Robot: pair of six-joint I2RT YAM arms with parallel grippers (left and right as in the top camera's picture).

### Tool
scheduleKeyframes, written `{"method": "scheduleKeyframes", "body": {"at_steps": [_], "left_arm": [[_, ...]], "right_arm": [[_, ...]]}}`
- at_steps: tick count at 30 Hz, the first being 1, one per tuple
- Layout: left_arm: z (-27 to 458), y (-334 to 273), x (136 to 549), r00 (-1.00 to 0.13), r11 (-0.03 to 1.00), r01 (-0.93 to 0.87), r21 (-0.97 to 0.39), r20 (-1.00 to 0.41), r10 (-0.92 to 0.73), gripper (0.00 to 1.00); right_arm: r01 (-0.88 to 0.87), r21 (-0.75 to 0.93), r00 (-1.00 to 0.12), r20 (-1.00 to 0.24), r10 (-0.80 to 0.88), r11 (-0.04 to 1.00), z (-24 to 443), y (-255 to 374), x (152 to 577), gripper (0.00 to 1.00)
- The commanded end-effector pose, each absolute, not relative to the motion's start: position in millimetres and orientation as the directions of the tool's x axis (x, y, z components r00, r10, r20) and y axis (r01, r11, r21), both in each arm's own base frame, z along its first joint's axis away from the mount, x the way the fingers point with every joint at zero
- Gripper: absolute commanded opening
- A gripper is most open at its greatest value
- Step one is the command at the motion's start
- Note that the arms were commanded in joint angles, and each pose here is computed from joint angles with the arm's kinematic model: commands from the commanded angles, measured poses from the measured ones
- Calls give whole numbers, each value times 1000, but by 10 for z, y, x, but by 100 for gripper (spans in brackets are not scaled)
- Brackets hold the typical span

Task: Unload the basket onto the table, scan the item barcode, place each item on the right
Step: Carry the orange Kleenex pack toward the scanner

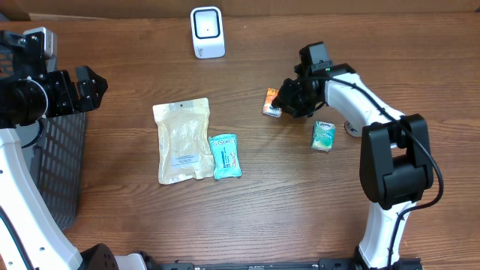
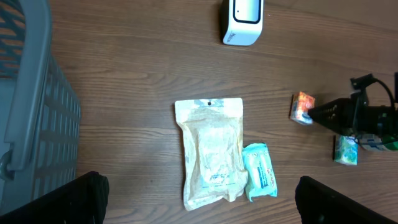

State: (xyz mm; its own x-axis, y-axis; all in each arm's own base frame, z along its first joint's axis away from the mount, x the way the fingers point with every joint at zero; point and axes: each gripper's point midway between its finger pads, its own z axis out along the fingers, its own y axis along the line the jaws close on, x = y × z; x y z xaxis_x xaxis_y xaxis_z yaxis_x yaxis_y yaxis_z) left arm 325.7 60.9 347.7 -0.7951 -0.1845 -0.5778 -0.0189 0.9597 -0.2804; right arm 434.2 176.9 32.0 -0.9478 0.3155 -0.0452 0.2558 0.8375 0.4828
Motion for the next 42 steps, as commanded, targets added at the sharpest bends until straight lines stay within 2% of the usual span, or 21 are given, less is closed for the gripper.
{"method": "scheduleKeyframes", "body": {"at_steps": [1, 5, 12, 14, 15, 16, 17, 21, 25, 28, 34, 40, 42], "left_arm": [[3566, 576, 3224, -778, 964, 16, -265, -609, -154, 100], [3566, 576, 3224, -778, 964, 16, -265, -609, -154, 100], [3566, 576, 3225, -778, 964, 16, -264, -609, -154, 99], [3566, 576, 3225, -778, 964, 16, -264, -609, -154, 100], [3566, 576, 3224, -778, 964, 16, -265, -609, -154, 100], [3566, 576, 3225, -778, 964, 16, -264, -609, -154, 99], [3566, 576, 3224, -778, 964, 16, -265, -609, -154, 99], [3566, 576, 3225, -778, 964, 16, -264, -609, -154, 100], [3566, 576, 3225, -778, 964, 16, -264, -609, -154, 99], [3565, 576, 3225, -778, 964, 16, -265, -609, -154, 100], [3566, 576, 3225, -778, 964, 16, -264, -609, -154, 100], [3566, 576, 3225, -778, 964, 16, -264, -609, -154, 100], [3566, 576, 3225, -778, 964, 16, -264, -609, -154, 100]], "right_arm": [[322, 447, -927, -28, 373, 835, 156, 1699, 4279, 29], [344, 426, -920, -28, 392, 837, 31, 1645, 4227, 24], [329, 425, -918, -66, 391, 843, 31, 1635, 4293, 22], [300, 429, -924, -90, 371, 852, 41, 1655, 4324, 18], [286, 430, -928, -97, 359, 856, 45, 1672, 4327, 14], [260, 433, -936, -108, 336, 863, 50, 1703, 4326, 5], [247, 434, -940, -111, 324, 866, 52, 1720, 4320, 4], [180, 475, -958, -114, 263, 861, 124, 1846, 4293, 4], [76, 591, -978, -113, 176, 803, 476, 2064, 4291, 4], [7, 671, -984, -126, 123, 741, 895, 2209, 4292, 4], [-224, 864, -972, -230, -44, 451, 1953, 2605, 4164, 4], [-318, 925, -947, -297, -123, 207, 2567, 2753, 4025, 4], [-314, 933, -948, -296, -118, 178, 2701, 2772, 4048, 4]]}}
